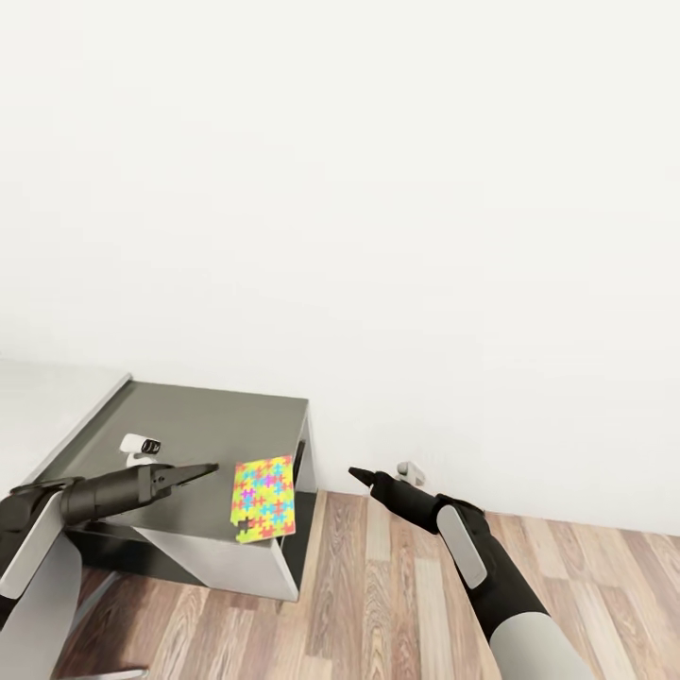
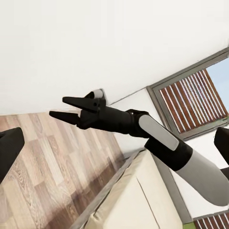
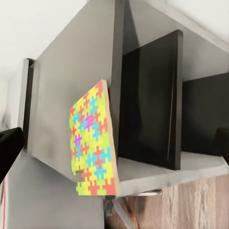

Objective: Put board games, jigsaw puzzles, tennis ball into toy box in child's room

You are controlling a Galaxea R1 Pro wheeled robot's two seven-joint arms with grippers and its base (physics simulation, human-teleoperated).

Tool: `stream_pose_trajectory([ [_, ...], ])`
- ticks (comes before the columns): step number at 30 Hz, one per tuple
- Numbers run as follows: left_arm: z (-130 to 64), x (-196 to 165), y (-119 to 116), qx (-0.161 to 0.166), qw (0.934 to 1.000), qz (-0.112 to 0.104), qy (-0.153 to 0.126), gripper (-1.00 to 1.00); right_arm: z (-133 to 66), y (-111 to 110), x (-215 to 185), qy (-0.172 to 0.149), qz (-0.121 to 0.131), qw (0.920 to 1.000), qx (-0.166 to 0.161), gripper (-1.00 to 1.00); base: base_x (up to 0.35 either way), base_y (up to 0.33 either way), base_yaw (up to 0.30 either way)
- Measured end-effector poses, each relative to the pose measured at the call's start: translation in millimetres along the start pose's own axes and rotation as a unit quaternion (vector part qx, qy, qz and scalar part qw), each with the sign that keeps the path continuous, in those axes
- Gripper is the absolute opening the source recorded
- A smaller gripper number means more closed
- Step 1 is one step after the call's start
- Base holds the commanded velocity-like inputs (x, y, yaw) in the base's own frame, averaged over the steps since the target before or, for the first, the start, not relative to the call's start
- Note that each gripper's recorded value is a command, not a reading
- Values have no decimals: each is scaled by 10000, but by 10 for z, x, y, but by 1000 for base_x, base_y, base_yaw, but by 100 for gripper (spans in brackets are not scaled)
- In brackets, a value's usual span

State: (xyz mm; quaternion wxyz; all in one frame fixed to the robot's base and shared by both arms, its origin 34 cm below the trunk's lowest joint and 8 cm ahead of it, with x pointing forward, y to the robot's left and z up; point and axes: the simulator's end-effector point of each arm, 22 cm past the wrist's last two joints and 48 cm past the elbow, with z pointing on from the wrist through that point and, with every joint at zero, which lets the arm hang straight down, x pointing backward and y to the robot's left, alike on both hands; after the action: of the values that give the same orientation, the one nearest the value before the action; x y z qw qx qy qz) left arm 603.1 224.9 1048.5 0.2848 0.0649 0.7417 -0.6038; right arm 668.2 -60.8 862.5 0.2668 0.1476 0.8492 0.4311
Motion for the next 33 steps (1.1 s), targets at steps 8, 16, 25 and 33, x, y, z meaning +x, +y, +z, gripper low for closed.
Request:
stream_pose_trajectory([
  [8,1,-2,-1,18,10000,5,-5,100,0,-9,6,9,6,10000,1,100,178,-13,5],
  [16,2,-8,-15,45,10000,16,-12,100,10,-36,44,61,59,10000,26,100,15,-1,0],
  [25,-5,-15,-56,117,9999,-3,-10,100,16,-140,210,346,530,9980,-18,100,1,0,0],
  [33,-58,-83,-29,113,9999,-53,-110,100,42,-74,182,308,854,9956,-250,100,0,0,0],
])
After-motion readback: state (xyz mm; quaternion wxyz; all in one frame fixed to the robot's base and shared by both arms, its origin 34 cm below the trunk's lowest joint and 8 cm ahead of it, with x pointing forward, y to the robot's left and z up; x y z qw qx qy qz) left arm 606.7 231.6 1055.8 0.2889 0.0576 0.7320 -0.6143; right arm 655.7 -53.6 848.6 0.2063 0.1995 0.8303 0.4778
